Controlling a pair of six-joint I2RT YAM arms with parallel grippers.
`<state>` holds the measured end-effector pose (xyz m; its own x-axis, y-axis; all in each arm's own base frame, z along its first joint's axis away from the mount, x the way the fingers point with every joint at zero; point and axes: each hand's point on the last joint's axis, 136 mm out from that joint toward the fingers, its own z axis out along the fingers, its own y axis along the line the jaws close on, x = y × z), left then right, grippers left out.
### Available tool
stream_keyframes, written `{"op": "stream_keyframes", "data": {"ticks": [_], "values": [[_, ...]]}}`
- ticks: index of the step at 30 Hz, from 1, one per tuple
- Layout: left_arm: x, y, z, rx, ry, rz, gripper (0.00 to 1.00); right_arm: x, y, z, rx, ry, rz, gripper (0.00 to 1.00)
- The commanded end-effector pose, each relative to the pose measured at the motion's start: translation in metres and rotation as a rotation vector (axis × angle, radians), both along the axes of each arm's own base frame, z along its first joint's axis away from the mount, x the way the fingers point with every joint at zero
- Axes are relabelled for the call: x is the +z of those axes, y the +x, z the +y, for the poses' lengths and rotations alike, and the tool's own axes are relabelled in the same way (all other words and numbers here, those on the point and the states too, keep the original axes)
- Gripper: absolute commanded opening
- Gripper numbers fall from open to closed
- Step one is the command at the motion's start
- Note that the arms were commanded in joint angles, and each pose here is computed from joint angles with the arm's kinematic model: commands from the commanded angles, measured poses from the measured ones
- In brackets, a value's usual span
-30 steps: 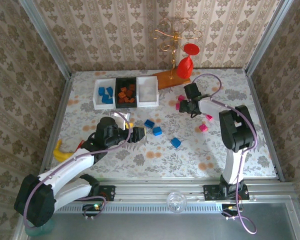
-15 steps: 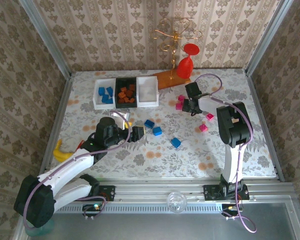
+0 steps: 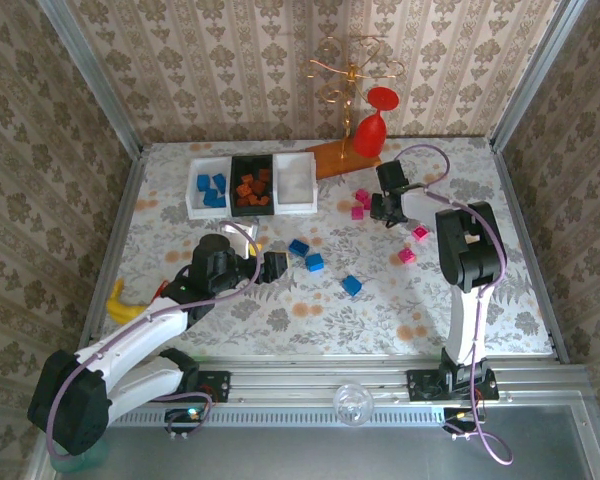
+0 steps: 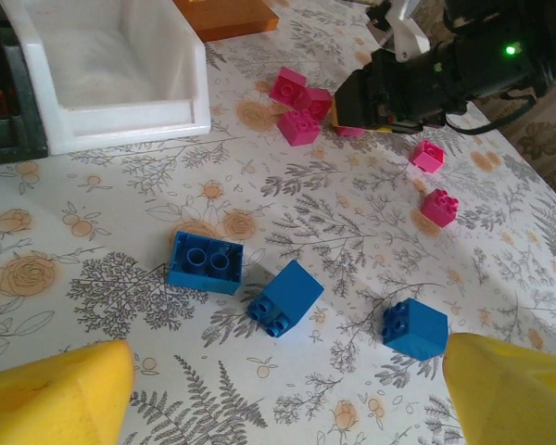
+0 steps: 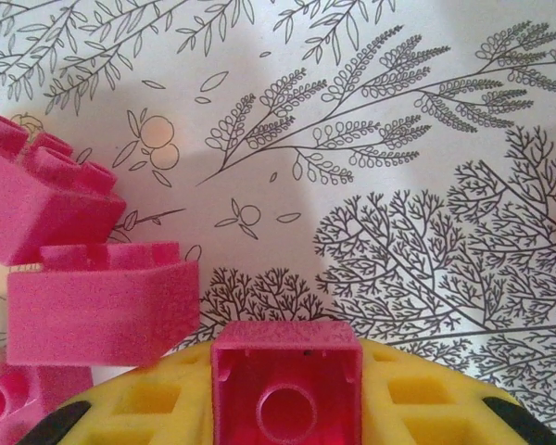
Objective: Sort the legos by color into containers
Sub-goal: Pick up the lego from the center of the table, then place the lego in the container.
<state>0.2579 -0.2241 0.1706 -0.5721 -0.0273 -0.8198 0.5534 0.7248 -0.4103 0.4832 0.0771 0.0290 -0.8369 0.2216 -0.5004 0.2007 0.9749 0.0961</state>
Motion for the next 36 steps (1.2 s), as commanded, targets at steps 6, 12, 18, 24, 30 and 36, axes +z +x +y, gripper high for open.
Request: {"op": "stream_keyframes", "data": {"ticks": [6, 12, 18, 24, 30, 36], "values": [[0.023, 0.024, 0.046, 0.203, -0.024, -0.055, 0.89, 0.101, -0.029, 0.103, 0.269, 0.209, -0.313, 0.29], [0.037, 0.033, 0.063, 0.239, -0.076, -0.054, 0.89, 0.129, -0.021, 0.185, 0.434, 0.280, -0.421, 0.29], [0.037, 0.027, 0.058, 0.201, -0.093, -0.039, 0.89, 0.130, 0.029, 0.231, 0.470, 0.312, -0.463, 0.28], [0.036, 0.020, 0.058, 0.185, -0.087, -0.028, 0.89, 0.113, 0.076, 0.251, 0.457, 0.279, -0.461, 0.30], [0.034, 0.018, 0.056, 0.167, -0.080, -0.019, 0.89, 0.127, 0.094, 0.252, 0.459, 0.241, -0.464, 0.49], [0.027, 0.014, 0.041, 0.098, -0.082, -0.011, 0.89, 0.159, 0.058, 0.223, 0.464, 0.206, -0.488, 0.62]]}}
